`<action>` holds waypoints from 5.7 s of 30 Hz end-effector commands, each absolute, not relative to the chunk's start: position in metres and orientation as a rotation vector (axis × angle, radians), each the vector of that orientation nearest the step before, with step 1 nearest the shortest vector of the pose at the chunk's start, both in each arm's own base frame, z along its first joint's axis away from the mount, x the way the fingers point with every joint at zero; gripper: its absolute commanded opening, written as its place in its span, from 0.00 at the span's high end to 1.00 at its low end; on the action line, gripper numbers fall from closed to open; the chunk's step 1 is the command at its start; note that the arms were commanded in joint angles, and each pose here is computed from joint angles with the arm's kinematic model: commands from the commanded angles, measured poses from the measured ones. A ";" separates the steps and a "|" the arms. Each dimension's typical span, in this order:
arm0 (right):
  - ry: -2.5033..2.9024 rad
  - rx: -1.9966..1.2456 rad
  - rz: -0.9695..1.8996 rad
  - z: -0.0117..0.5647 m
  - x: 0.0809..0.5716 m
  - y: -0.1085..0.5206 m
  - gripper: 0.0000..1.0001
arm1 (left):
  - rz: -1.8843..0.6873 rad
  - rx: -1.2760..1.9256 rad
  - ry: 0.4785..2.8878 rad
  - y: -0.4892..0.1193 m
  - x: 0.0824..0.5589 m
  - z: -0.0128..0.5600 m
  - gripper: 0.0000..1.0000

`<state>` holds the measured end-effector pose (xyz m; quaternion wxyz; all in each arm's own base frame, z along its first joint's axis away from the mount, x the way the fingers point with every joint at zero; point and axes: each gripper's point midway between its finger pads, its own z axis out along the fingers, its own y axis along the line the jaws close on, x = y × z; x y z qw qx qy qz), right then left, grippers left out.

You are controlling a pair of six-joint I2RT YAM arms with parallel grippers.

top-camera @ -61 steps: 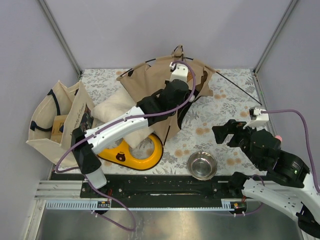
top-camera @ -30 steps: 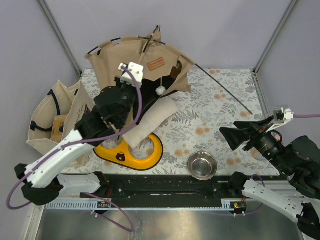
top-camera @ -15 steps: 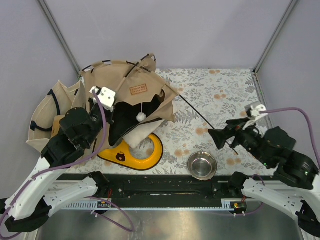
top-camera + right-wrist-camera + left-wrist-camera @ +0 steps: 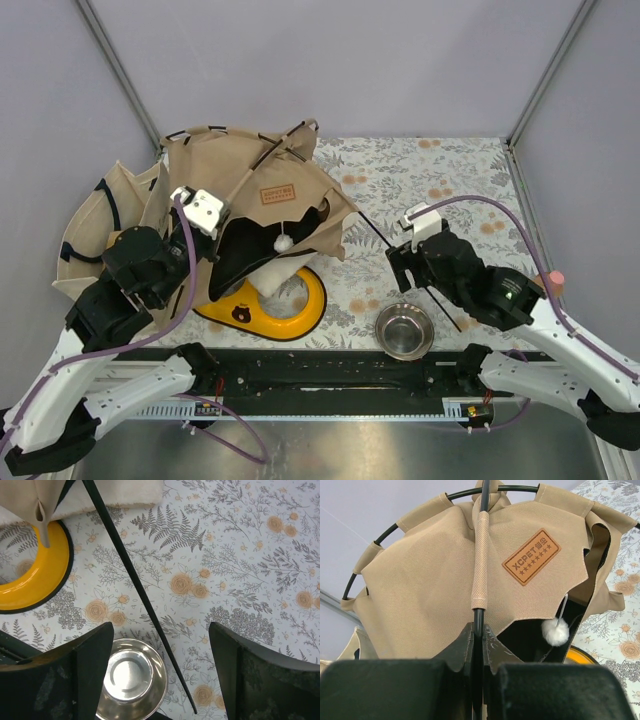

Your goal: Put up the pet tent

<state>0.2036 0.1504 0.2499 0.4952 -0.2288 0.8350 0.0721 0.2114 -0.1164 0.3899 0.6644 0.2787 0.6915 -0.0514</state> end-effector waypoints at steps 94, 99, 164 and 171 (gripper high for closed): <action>2.084 -0.015 1.082 0.322 0.220 0.312 0.93 | -1.463 0.366 1.826 -0.334 0.120 0.248 0.62; 2.070 -0.018 1.072 0.320 0.221 0.310 0.95 | -1.499 0.373 1.804 -0.337 0.118 0.254 0.40; 1.781 -0.435 1.495 0.266 0.107 0.279 0.47 | -1.492 0.376 1.721 -0.364 0.137 0.316 1.00; 1.792 -0.410 1.514 0.266 0.107 0.280 0.91 | -1.483 0.376 1.716 -0.362 0.137 0.318 1.00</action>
